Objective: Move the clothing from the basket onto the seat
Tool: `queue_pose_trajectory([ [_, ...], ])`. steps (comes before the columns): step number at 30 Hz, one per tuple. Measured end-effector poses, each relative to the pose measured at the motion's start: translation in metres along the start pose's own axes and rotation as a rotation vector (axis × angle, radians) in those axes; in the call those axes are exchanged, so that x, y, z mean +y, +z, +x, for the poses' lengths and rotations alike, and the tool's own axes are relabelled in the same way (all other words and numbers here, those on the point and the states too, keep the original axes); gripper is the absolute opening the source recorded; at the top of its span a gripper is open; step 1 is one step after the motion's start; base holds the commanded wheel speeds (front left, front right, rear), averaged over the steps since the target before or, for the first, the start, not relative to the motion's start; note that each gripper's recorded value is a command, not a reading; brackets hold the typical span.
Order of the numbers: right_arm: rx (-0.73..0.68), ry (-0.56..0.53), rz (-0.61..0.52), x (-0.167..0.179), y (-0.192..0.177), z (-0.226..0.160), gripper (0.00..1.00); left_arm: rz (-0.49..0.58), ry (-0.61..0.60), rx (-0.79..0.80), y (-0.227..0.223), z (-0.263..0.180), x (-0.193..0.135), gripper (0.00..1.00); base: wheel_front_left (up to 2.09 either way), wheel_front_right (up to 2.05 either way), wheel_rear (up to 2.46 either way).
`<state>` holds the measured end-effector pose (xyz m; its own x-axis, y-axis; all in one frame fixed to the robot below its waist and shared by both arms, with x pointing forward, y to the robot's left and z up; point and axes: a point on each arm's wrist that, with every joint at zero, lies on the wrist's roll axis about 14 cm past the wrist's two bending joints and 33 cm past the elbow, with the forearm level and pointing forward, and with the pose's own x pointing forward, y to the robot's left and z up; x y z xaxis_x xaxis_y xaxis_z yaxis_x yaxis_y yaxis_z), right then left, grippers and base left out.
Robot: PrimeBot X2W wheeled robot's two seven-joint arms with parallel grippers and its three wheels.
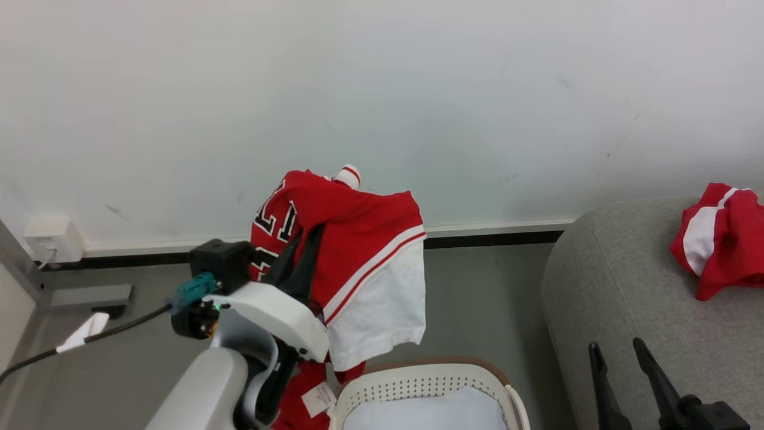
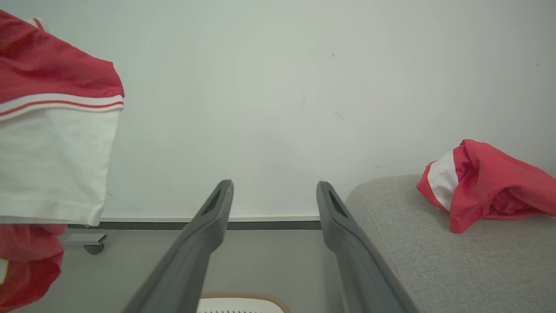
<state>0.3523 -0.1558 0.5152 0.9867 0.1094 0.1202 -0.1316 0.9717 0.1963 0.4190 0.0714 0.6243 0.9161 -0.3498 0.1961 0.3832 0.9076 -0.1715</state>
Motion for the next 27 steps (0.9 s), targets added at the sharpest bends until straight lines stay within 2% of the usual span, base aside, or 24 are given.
queue_pose_trajectory([
  [3,-0.006,0.038,0.025,0.012,0.002,0.001,1.00,0.009,-0.012,-0.008,0.004,-0.002,-0.004,0.00,0.00,0.00,0.00],
  [7,-0.005,0.153,0.066,0.031,0.008,0.004,1.00,0.008,-0.031,0.004,0.001,-0.005,-0.011,0.00,0.00,0.00,0.00],
  [14,0.132,0.459,0.114,0.072,0.009,-0.002,1.00,0.013,-0.068,0.010,0.000,-0.010,-0.023,0.00,0.00,0.00,0.00],
  [21,0.228,0.608,0.013,0.084,0.016,0.013,1.00,0.009,-0.131,0.015,-0.001,-0.013,-0.043,0.00,0.00,0.00,0.00],
  [27,0.266,0.687,-0.016,0.106,0.015,0.027,1.00,0.005,-0.169,0.010,0.003,-0.016,-0.056,0.00,0.00,0.00,0.00],
])
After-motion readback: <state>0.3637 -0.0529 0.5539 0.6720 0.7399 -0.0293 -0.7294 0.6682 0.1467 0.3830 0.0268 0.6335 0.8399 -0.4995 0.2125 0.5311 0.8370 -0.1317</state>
